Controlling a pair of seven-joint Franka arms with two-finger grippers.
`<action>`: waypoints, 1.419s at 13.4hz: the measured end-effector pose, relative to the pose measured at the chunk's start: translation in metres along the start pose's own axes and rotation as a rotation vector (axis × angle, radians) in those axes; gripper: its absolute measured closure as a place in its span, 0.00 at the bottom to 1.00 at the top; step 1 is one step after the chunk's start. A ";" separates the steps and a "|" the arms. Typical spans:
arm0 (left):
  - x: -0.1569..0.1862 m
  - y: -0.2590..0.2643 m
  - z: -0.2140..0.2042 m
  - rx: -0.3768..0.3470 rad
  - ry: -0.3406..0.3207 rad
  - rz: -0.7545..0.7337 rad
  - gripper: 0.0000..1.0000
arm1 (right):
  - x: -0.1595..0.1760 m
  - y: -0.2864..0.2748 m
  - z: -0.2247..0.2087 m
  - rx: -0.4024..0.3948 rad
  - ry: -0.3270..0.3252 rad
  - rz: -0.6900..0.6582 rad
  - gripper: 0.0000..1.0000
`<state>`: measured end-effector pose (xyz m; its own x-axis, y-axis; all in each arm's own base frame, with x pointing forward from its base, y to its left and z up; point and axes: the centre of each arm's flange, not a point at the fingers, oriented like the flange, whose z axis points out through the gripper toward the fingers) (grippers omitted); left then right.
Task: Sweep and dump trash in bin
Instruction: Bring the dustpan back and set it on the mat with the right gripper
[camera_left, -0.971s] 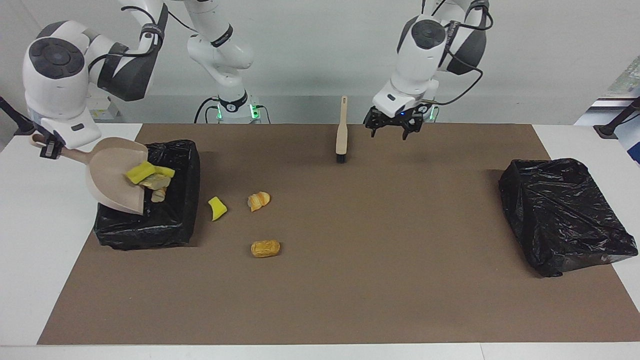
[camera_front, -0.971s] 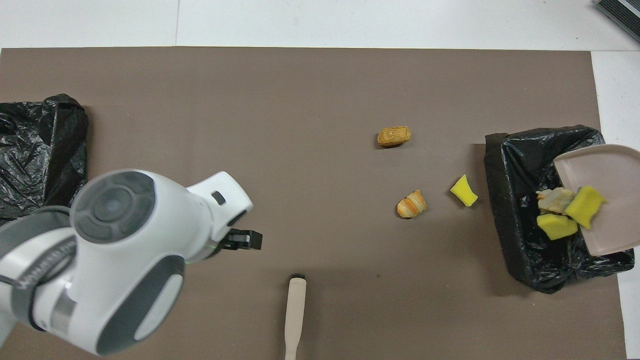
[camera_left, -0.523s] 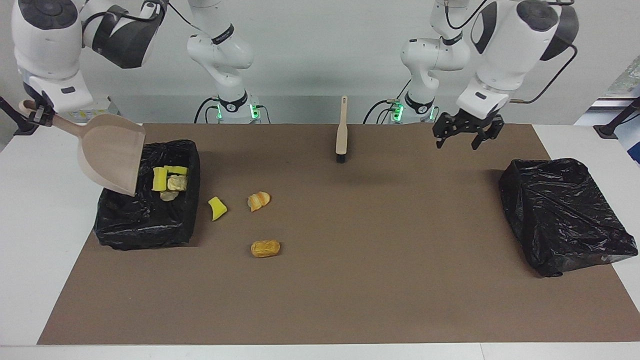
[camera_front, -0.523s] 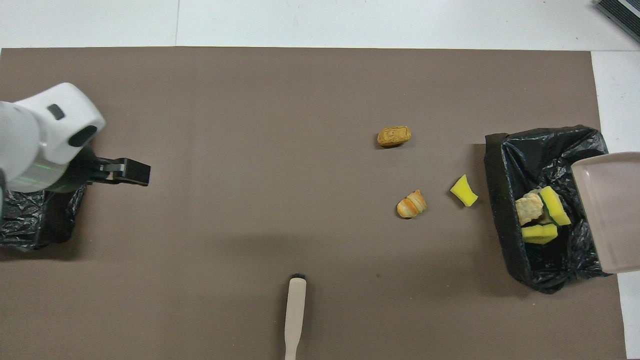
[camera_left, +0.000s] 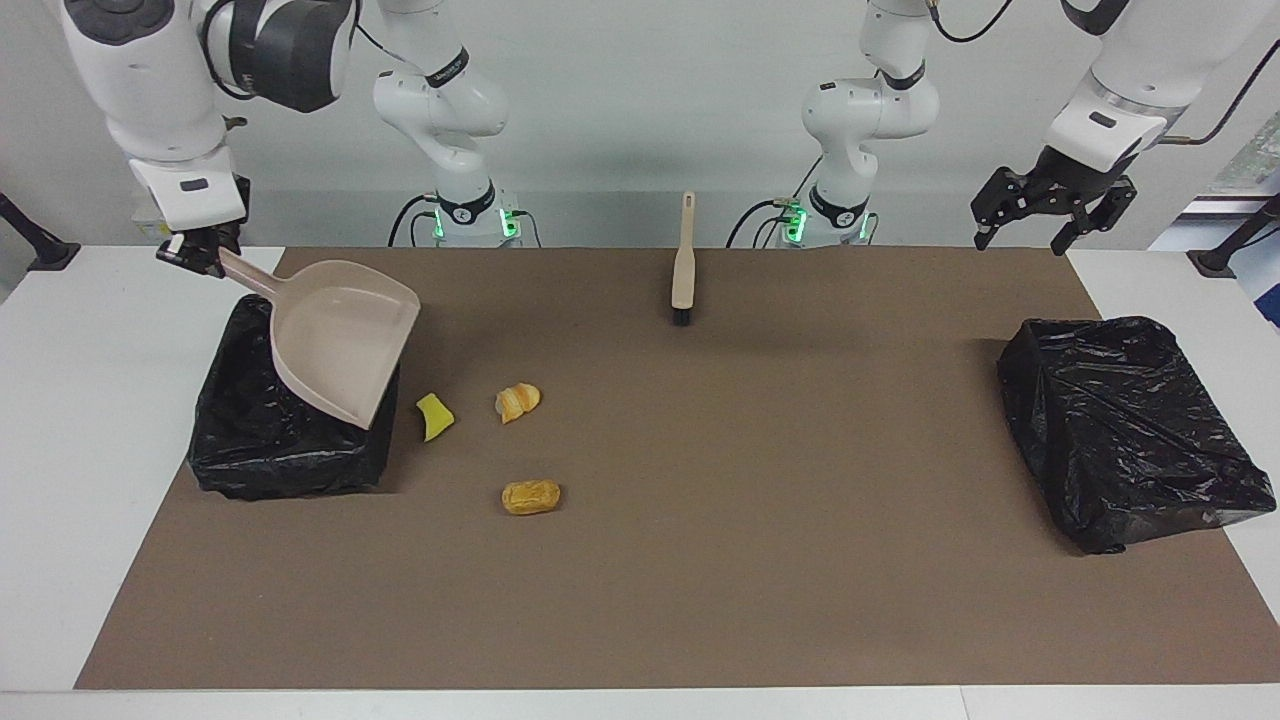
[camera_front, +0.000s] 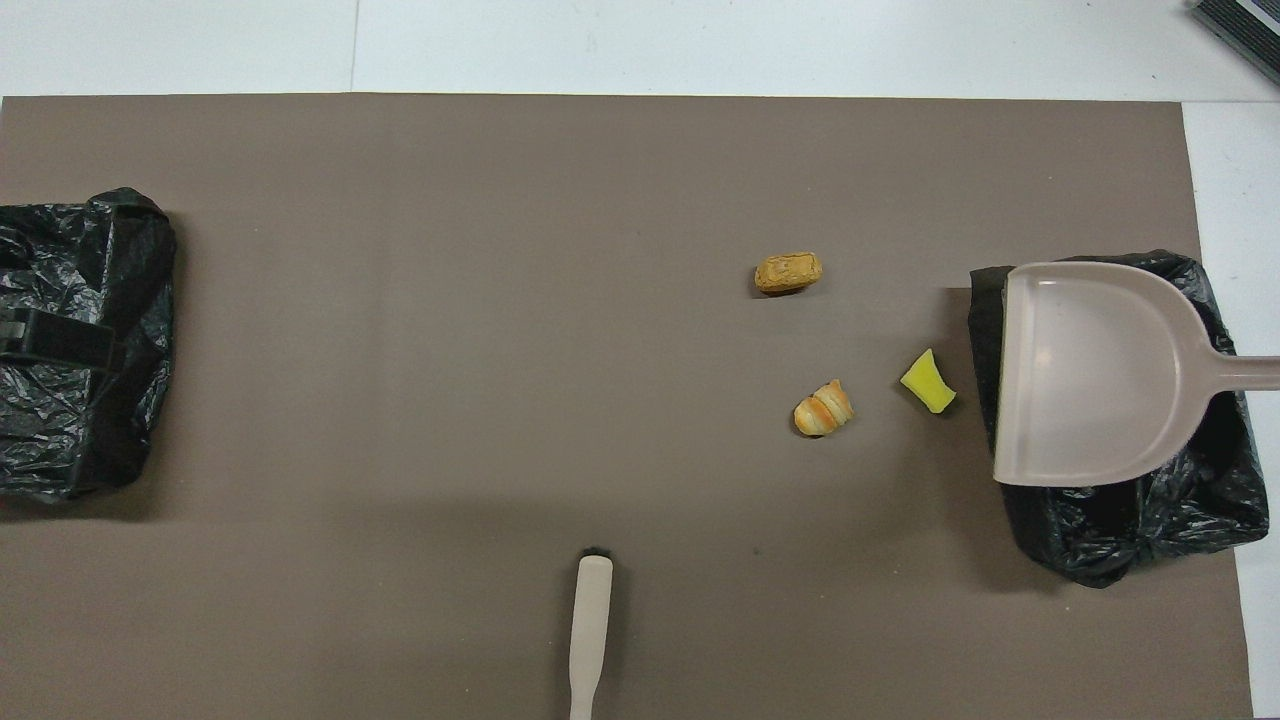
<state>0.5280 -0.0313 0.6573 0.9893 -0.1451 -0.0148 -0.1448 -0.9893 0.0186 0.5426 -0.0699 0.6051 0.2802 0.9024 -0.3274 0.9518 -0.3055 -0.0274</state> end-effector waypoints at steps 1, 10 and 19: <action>0.000 0.001 0.000 0.000 -0.001 0.002 0.00 | 0.024 -0.009 -0.005 -0.001 0.018 0.078 0.67; -0.001 0.005 -0.001 0.001 -0.004 0.008 0.00 | 0.257 -0.083 0.000 0.093 0.198 0.650 0.67; -0.001 0.004 -0.001 0.001 -0.004 0.007 0.00 | 0.467 -0.142 0.056 0.183 0.406 1.048 0.67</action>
<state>0.5265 -0.0348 0.6588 0.9882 -0.1517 -0.0188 -0.1514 -0.9883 0.0179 0.5311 0.3779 0.4032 0.9784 0.1980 0.0592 0.2018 -0.9770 -0.0686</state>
